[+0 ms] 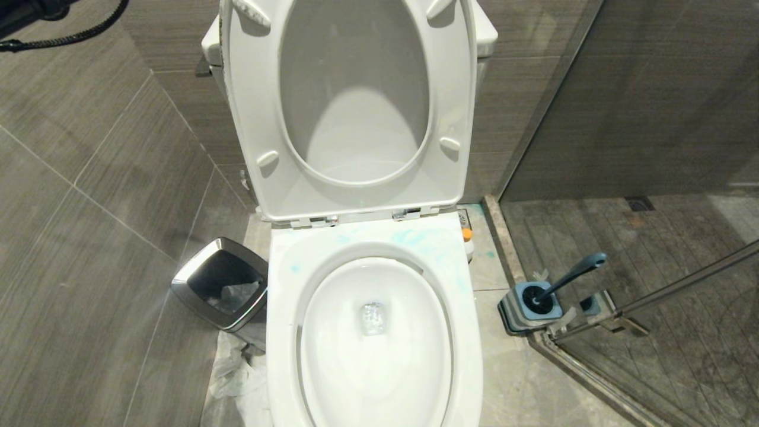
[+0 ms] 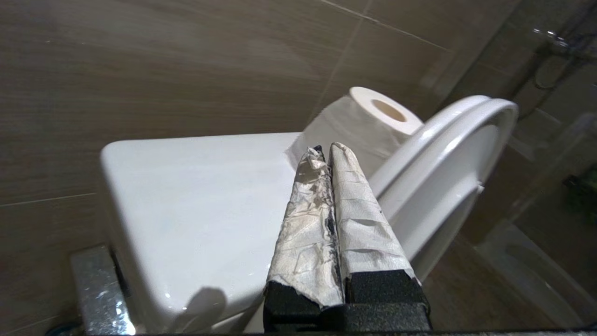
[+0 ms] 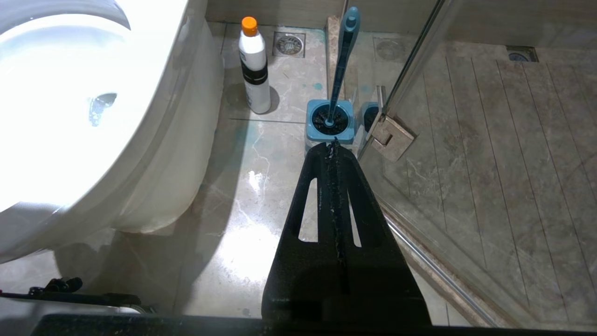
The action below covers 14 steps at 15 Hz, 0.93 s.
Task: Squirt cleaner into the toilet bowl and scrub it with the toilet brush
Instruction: Close the toilet lid
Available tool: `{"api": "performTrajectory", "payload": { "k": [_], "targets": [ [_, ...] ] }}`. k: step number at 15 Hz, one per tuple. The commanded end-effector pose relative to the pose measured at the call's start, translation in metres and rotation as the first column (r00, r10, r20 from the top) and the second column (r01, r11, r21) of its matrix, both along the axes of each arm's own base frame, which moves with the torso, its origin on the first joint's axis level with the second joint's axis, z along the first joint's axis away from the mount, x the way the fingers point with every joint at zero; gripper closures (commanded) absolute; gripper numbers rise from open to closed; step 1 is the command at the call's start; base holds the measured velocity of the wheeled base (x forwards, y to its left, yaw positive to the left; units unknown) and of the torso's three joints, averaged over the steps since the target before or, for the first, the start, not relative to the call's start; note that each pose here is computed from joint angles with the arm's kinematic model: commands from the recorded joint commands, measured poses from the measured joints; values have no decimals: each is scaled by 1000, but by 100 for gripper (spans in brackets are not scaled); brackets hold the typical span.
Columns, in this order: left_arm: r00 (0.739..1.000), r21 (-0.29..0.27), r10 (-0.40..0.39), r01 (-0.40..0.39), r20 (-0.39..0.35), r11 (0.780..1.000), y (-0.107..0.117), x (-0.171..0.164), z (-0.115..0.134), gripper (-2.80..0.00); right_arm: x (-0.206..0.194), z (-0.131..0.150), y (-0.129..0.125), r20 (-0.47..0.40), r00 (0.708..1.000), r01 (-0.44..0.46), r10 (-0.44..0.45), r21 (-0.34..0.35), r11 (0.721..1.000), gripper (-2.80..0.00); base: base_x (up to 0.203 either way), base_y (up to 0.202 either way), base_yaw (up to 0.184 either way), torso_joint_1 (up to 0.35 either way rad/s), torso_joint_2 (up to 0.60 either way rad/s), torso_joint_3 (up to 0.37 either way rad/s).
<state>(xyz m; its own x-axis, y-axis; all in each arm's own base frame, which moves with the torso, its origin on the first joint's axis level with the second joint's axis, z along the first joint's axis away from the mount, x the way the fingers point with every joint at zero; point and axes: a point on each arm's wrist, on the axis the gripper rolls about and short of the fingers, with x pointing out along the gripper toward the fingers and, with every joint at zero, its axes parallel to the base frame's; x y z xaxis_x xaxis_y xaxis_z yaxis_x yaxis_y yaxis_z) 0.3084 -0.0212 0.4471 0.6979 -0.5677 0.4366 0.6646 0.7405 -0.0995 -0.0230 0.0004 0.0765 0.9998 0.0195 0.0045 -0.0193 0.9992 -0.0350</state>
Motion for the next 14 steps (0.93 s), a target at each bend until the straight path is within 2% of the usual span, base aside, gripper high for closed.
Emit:
{"api": "performTrajectory", "payload": {
  "k": [1, 8, 14],
  "targets": [
    [999, -20, 23, -23, -36, 1000, -3, 17, -11, 0, 0, 0, 0, -1, 1000, 0, 0, 0, 1000, 0, 0, 0, 0, 0, 0, 0],
    [996, -51, 49, -53, -69, 997, -20, 28, -21, 0, 0, 0, 0, -1, 1000, 0, 0, 0, 1000, 0, 0, 0, 0, 0, 0, 0],
    [996, -43, 34, -38, -82, 998, -29, 33, -26, 0, 0, 0, 0, 0, 1000, 0, 0, 0, 1000, 0, 0, 0, 0, 0, 0, 0]
  ]
}}
